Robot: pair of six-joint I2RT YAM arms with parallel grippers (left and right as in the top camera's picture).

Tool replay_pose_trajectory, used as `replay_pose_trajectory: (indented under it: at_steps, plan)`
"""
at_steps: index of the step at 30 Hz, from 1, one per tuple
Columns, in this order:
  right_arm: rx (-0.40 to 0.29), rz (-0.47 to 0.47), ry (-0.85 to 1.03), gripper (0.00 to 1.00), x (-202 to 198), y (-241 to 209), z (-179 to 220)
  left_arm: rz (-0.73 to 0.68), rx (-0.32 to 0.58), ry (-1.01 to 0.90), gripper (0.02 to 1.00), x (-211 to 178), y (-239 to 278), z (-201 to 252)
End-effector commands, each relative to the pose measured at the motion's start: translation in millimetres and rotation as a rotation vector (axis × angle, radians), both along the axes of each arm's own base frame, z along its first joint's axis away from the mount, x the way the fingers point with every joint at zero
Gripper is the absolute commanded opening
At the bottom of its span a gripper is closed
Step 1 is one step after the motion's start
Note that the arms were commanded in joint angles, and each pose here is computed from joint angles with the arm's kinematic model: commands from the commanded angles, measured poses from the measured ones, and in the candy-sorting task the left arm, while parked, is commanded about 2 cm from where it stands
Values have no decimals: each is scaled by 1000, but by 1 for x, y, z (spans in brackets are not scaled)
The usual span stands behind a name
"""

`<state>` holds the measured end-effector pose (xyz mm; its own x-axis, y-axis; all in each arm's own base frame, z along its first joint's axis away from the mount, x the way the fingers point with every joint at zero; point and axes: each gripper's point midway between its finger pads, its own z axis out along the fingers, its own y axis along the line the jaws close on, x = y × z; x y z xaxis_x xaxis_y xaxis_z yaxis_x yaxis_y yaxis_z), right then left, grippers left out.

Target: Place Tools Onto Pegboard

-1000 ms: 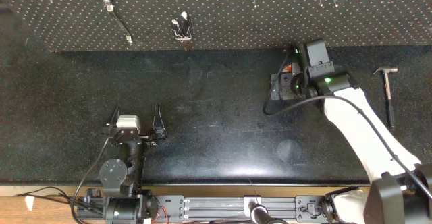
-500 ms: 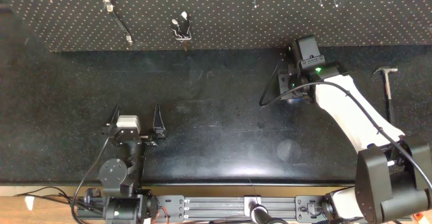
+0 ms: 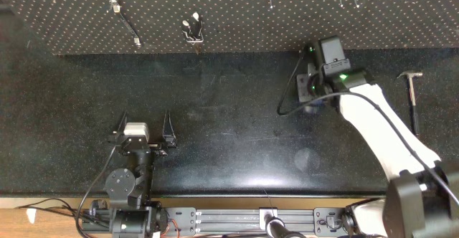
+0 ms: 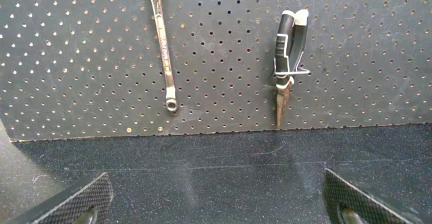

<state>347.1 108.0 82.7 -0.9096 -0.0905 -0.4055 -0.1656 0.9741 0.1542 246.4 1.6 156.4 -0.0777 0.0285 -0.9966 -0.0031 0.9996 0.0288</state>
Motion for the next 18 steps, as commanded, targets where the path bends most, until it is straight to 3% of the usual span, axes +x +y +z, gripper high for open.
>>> replay_pose_trajectory:
  at_steps: [1, 5, 9, 12, 18]
  plan:
    - [82, 25, -301, 73, 19, 19, 88, -11, 12, 0, 996, 0, -2, -1]
    - [186, 136, -601, 73, 26, 69, 165, -11, 12, 0, 996, 0, -2, -1]
    - [231, 155, -784, 73, 30, 98, 208, -11, 12, 0, 996, 0, -2, -1]
    - [210, 221, -889, 73, 31, 109, 227, -11, 12, 0, 996, 0, -2, -1]
    - [139, 150, -956, 73, 65, 107, 217, -11, 12, 0, 996, 0, -2, -1]
